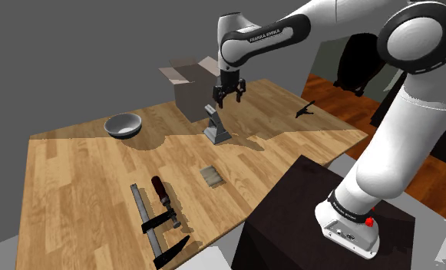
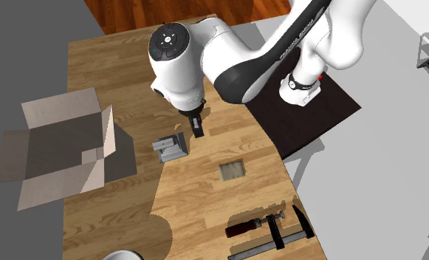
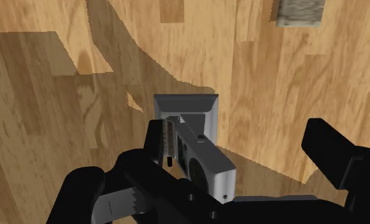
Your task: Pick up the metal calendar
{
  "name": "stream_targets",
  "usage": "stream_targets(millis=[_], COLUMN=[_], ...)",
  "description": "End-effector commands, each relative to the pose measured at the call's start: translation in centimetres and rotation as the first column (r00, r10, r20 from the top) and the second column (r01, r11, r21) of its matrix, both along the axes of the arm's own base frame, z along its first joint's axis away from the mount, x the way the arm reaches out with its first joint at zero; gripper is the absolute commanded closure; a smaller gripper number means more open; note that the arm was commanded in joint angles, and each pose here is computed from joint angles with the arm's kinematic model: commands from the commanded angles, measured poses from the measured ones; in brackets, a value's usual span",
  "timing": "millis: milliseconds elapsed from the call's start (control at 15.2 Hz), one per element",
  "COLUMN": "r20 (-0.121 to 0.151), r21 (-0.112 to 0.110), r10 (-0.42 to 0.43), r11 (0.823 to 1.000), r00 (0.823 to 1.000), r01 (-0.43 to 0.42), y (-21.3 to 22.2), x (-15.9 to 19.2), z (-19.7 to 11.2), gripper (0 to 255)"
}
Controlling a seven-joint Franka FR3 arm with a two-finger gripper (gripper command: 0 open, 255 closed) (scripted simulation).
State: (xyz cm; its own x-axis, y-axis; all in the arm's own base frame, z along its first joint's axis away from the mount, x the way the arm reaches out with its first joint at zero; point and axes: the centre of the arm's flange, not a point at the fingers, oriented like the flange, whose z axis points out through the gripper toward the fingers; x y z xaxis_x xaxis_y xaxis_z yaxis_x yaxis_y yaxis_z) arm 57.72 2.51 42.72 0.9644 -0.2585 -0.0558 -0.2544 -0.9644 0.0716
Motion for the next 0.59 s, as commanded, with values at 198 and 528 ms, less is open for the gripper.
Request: stream_targets(millis=[198,528], r20=[-0.014,-0.027], r21=[-0.042,-0.082], r10=[-0.028,-0.055], r11=[0.999,0.995], r00=[1.000,0.998], r01=[0.028,0.053], y=[-0.3,-0.8], x=[5.7,11.0], z=[-3.7,-7.5], gripper=[0,0])
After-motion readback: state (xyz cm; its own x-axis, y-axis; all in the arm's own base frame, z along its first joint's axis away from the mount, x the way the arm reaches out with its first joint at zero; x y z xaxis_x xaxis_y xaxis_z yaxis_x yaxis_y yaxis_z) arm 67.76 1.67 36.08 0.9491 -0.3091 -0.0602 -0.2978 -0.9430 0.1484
